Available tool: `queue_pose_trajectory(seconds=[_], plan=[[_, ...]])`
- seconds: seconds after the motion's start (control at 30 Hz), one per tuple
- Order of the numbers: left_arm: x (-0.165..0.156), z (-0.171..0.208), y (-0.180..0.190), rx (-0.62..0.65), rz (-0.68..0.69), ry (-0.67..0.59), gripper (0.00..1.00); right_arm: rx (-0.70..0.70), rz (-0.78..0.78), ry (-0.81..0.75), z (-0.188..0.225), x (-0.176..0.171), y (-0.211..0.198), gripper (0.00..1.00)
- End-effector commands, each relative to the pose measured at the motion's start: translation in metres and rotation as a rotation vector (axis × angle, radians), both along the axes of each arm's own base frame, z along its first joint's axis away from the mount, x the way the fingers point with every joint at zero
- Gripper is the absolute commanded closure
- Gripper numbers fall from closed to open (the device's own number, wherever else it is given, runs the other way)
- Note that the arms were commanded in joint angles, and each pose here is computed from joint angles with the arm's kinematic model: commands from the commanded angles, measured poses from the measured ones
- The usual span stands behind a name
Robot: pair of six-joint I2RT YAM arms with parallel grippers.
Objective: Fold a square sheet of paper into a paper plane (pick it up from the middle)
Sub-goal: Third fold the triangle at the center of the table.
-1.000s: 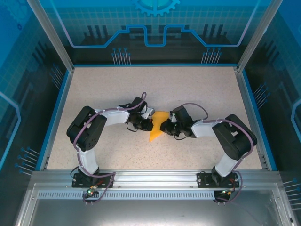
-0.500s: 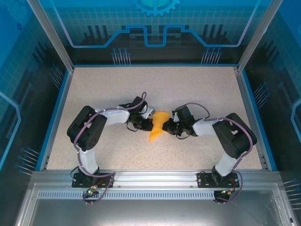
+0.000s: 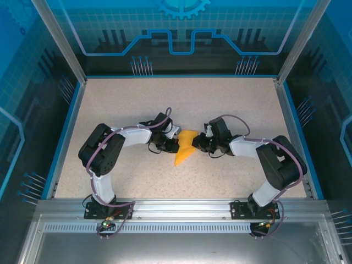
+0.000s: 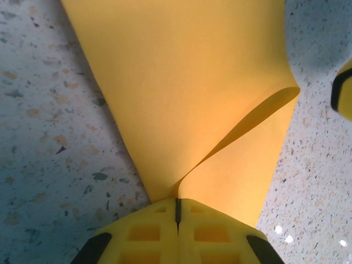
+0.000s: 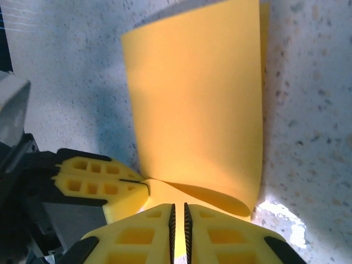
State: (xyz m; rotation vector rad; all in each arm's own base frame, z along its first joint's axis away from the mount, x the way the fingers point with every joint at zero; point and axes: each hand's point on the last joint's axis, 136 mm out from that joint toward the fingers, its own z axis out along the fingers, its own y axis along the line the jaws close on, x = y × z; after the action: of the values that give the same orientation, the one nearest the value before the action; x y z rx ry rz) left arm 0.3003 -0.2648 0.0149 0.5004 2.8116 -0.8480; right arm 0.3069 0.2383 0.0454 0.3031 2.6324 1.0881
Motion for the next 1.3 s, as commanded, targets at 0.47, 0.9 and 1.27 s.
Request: queue_pose_trajectory(seconds=[0.47,0.9,1.27], plan=[[-0.011,-0.016,0.008,0.045,-0.022,0.060,0.98,-0.059,-0.006,0.089,-0.034,-0.003,-0.010,0.85],[-0.011,-0.018,0.008,0.045,-0.024,0.066,0.98,-0.109,-0.013,0.080,-0.032,0.003,-0.019,0.85],[-0.011,-0.019,0.008,0.046,-0.025,0.068,0.99,-0.120,0.002,0.073,-0.028,0.002,-0.020,0.85]])
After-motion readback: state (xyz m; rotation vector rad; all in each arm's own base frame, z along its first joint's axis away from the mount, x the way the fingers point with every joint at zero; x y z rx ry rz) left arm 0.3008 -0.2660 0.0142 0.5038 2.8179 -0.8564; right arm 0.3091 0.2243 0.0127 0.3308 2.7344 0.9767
